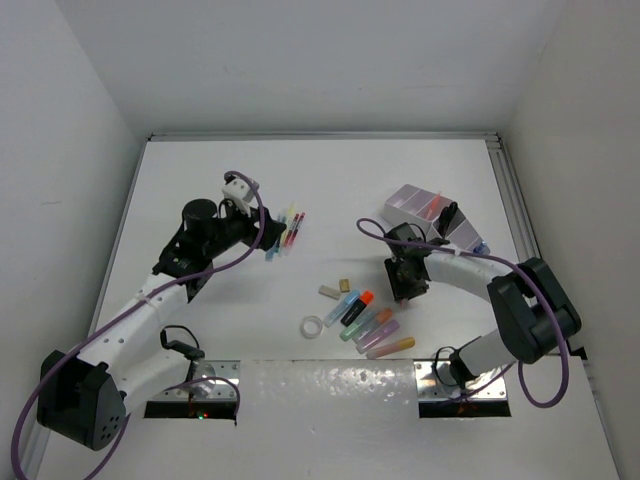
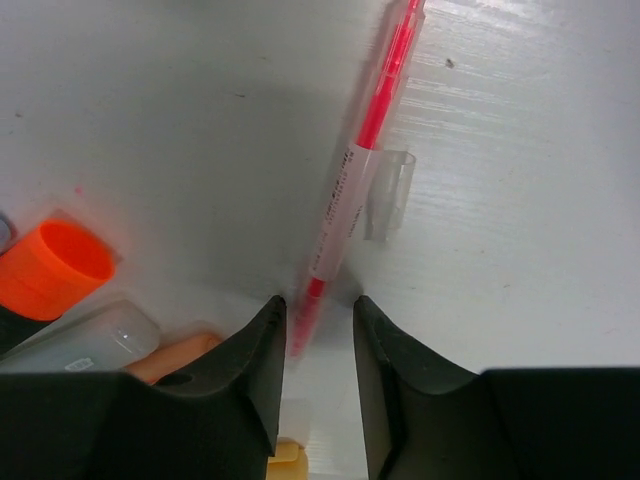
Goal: Sort the stationery into containers
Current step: Pick up the pen from the center of the board.
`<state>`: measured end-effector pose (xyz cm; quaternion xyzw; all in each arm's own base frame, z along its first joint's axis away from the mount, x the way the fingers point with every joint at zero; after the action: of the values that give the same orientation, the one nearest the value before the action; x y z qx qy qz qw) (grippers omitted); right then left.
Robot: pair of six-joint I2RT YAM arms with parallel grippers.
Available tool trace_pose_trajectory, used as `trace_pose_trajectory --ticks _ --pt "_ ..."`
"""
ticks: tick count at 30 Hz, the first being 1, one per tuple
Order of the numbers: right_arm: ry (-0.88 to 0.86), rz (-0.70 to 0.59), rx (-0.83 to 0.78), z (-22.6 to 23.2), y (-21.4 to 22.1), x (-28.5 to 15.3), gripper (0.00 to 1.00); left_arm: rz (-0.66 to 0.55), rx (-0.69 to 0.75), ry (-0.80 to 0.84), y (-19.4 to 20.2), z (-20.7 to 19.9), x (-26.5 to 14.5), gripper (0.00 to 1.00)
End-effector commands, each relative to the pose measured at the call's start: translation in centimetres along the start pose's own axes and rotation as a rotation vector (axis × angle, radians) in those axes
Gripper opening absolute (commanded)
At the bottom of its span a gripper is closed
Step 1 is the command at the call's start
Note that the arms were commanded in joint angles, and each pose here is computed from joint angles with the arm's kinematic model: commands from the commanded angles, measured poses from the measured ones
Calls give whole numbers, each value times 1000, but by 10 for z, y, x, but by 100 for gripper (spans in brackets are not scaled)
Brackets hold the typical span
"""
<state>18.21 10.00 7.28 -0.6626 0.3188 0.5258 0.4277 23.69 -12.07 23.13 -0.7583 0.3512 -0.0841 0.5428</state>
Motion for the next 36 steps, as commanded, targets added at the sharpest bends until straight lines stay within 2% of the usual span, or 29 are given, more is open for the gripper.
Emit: trace_pose_trajectory --ticks 1,4,7,12,17,21,27,31,36 --pt "-14 6 -36 5 4 5 32 -48 19 21 -6 -4 -2 61" --pt "-16 -1 -45 6 4 4 24 -52 20 20 -6 -4 -1 61" --pt "-17 -12 -45 7 1 4 23 -53 21 21 -6 -4 -1 61" --pt "-17 -24 -41 7 -3 3 15 -52 22 20 -5 -4 -1 61" --pt "-27 -51 -33 8 -9 2 0 -57 24 22 -7 -4 -1 61" --pt "-39 -98 -26 9 -23 -4 0 -70 25 17 -5 -3 -4 61" --pt "-3 -238 12 6 -61 -31 0 -49 4 61 2 -5 1 61" --pt "15 -407 63 3 -83 -59 0 -73 9 114 -9 -11 5 61" --pt "47 -553 95 1 -101 -92 0 -88 8 151 -13 -14 8 61"
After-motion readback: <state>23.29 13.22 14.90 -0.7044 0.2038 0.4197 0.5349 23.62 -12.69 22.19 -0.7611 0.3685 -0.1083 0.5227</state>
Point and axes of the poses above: each gripper's point midway between its finger pads, its own x axis out along the fingers, its own z axis along the line the jaws close on, y = z × x, the point moved 9 cm from there along -x, back along the fingers, and after that the axes turned 13 degrees about -x, right-handed, at the moved point
